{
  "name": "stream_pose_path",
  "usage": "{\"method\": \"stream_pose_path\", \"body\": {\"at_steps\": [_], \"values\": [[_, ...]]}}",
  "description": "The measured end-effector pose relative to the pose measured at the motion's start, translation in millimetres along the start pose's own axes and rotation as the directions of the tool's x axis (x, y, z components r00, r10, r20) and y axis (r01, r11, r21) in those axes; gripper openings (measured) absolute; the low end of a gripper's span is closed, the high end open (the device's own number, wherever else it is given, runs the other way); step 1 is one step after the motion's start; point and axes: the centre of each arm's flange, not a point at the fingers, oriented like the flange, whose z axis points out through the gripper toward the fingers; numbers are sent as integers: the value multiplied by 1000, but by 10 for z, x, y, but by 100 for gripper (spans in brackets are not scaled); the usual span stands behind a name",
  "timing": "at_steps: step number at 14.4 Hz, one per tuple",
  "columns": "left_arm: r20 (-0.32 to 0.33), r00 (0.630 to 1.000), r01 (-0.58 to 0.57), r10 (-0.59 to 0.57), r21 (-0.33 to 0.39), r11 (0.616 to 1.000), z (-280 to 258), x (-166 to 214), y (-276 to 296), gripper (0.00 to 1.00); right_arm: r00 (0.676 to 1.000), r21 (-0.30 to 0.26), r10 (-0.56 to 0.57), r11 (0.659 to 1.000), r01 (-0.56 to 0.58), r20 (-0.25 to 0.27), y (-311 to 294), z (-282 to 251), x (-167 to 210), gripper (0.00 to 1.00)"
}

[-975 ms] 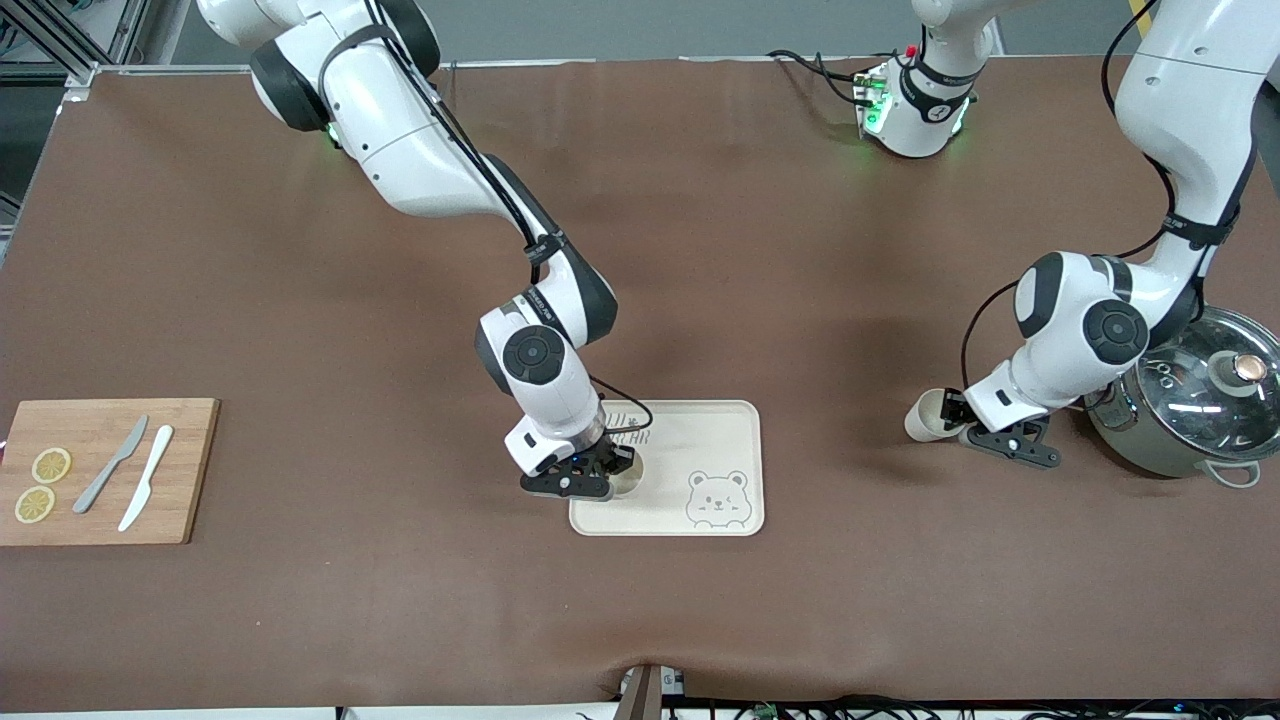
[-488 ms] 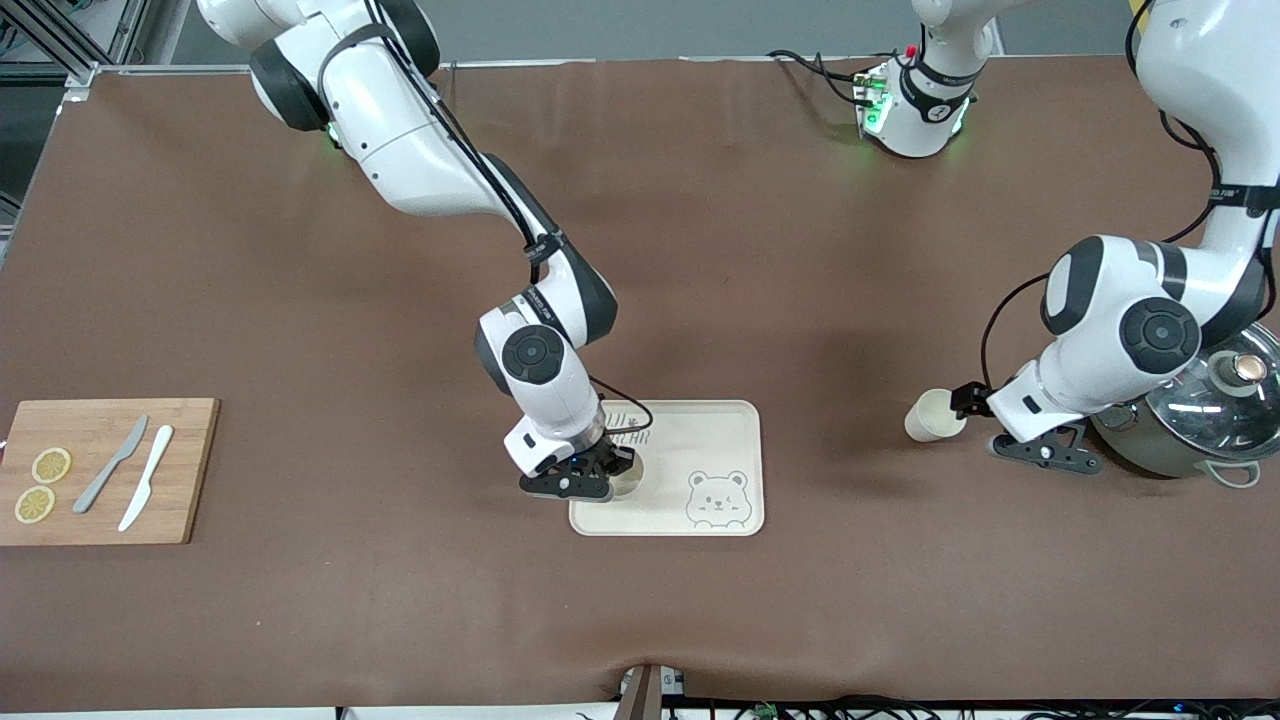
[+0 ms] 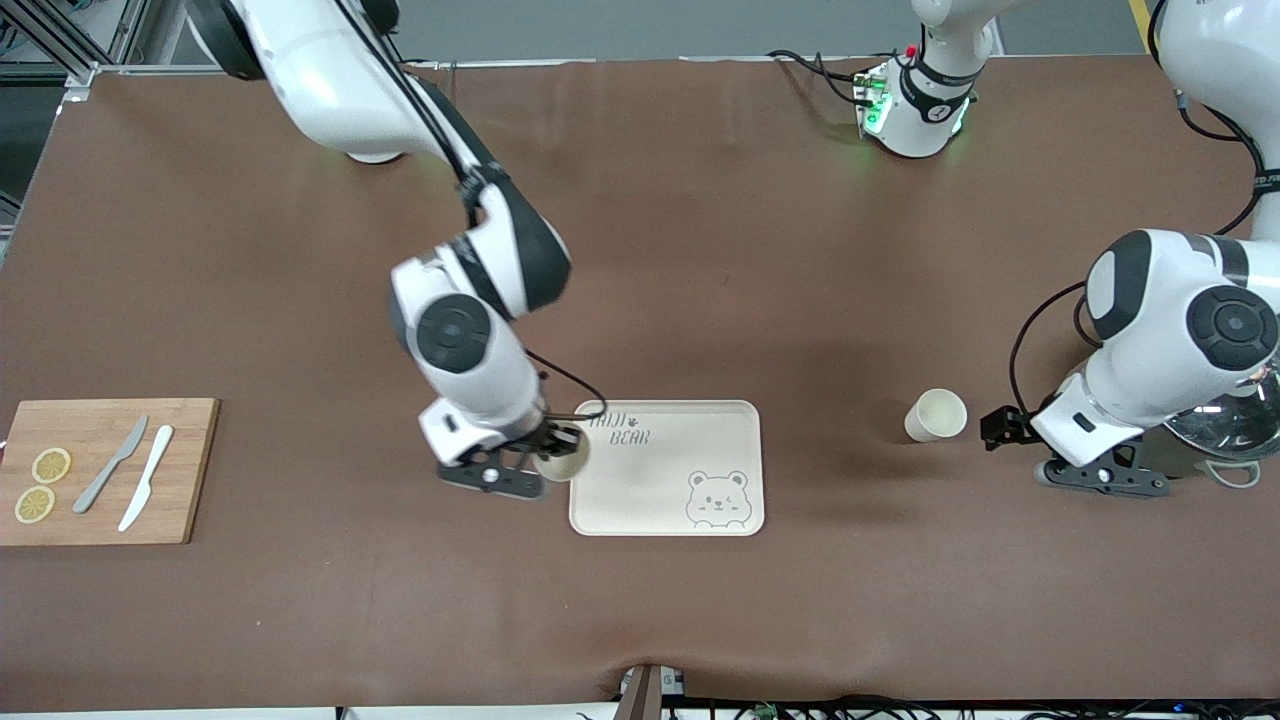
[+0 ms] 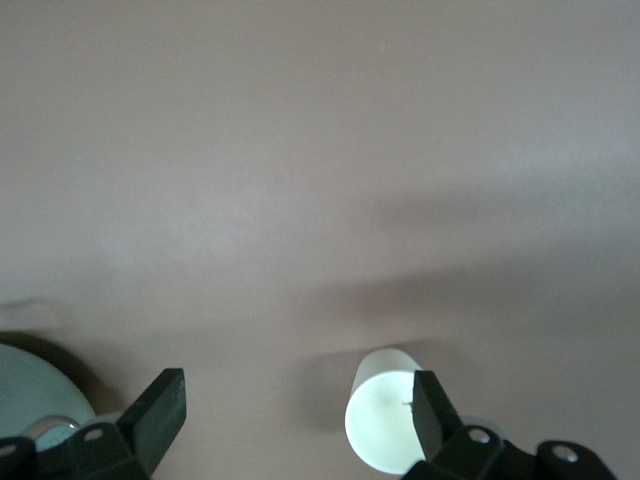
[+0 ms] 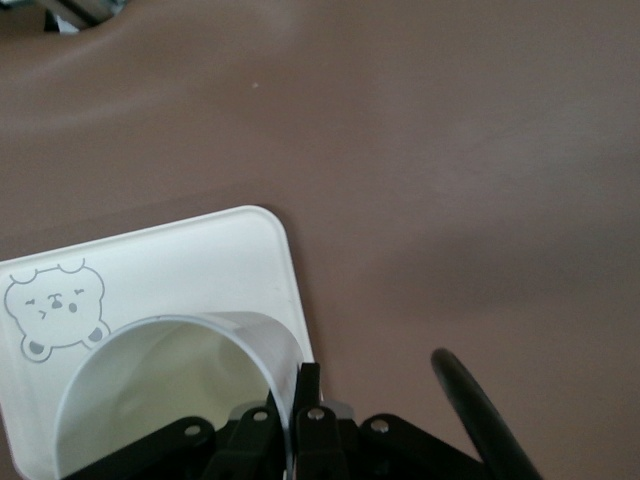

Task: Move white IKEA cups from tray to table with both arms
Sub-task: 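Release the cup beside the pot while the right gripper lifts the other cup, then lower the cup beside the cutting board with the right gripper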

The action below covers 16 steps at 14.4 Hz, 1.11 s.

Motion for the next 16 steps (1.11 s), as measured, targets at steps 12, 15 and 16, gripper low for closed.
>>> {"method": "stream_pose_path", "body": {"at_steps": [12, 15, 16], "values": [[41, 985, 165, -166, 23, 986, -380, 168, -387, 100, 936, 2, -337, 941, 339, 99, 3322, -922, 611, 4], [44, 991, 130, -130, 13, 991, -468, 235, -64, 100, 919, -1, -390, 921, 391, 64, 3809, -530, 675, 4], [44, 993, 111, -110, -15, 994, -501, 252, 28, 100, 916, -6, -398, 917, 399, 51, 3873, -361, 658, 4]]}}
